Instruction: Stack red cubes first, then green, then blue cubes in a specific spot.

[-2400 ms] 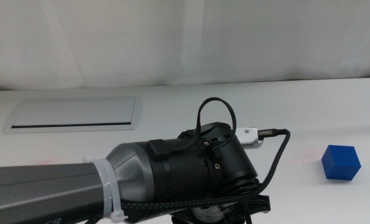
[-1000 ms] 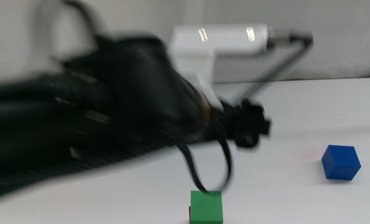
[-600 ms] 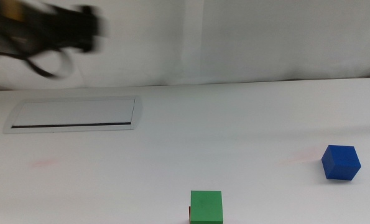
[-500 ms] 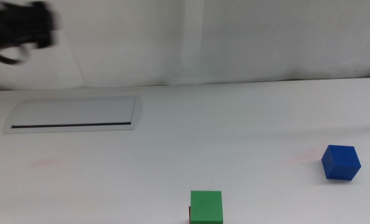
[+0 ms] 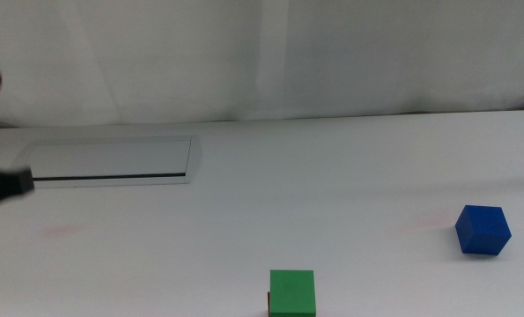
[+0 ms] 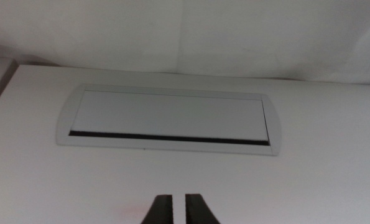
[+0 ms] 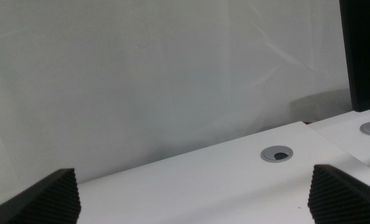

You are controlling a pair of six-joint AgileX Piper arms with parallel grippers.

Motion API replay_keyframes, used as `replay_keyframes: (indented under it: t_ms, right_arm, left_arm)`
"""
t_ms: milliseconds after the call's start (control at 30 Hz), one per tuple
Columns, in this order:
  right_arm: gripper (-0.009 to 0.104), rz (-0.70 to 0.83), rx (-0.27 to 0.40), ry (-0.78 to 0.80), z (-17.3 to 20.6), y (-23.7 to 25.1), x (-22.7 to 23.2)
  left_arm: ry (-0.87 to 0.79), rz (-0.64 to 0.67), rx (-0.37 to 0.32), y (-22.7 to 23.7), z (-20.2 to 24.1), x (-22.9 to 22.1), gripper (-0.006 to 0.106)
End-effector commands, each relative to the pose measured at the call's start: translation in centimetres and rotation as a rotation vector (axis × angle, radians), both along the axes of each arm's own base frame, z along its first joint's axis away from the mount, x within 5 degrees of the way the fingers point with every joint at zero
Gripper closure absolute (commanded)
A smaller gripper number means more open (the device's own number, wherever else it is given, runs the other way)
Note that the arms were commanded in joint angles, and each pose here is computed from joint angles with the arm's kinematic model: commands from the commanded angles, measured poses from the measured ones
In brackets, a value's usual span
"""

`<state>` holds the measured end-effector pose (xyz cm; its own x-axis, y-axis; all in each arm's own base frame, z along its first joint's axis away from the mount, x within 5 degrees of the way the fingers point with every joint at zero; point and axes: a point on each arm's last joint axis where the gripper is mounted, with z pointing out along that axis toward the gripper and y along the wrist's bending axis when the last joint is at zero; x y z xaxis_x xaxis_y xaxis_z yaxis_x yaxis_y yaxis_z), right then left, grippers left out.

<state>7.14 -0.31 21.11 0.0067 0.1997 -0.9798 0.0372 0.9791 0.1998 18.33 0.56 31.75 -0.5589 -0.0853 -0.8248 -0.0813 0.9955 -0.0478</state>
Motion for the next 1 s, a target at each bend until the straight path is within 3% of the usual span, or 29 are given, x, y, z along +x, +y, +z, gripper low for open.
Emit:
replay_keyframes:
  t_ms: [0,333,433,567,767,967]
  right_arm:
    - [-0.008,-0.01,-0.007,0.028,-1.2,-0.1,0.0]
    - [-0.008,0.016,0.031,0.011,1.8,0.2,0.0]
    - [-0.008,0.035,-0.002,-0.008,4.1,0.3,-0.2]
    - [-0.008,0.075,-0.068,0.07,8.5,0.7,0.0]
    - [-0.008,0.088,-0.024,0.28,12.6,0.7,2.5]
    - [-0.008,0.091,-0.057,0.518,16.5,0.5,7.3]
  left_arm:
    - [-0.087,-0.003,-0.012,-0.1,-2.0,-2.0,0.102]
    - [-0.207,-0.019,0.021,-0.2,-6.4,-8.1,0.102]
    - [-0.224,-0.009,-0.023,-0.3,-6.2,-9.2,0.102]
    - [-0.319,-0.033,0.03,-0.4,-5.5,-10.4,0.102]
    - [-0.331,-0.025,-0.039,-0.6,-8.1,-11.0,0.102]
    - [-0.368,-0.018,-0.036,-0.5,-10.4,-10.9,0.102]
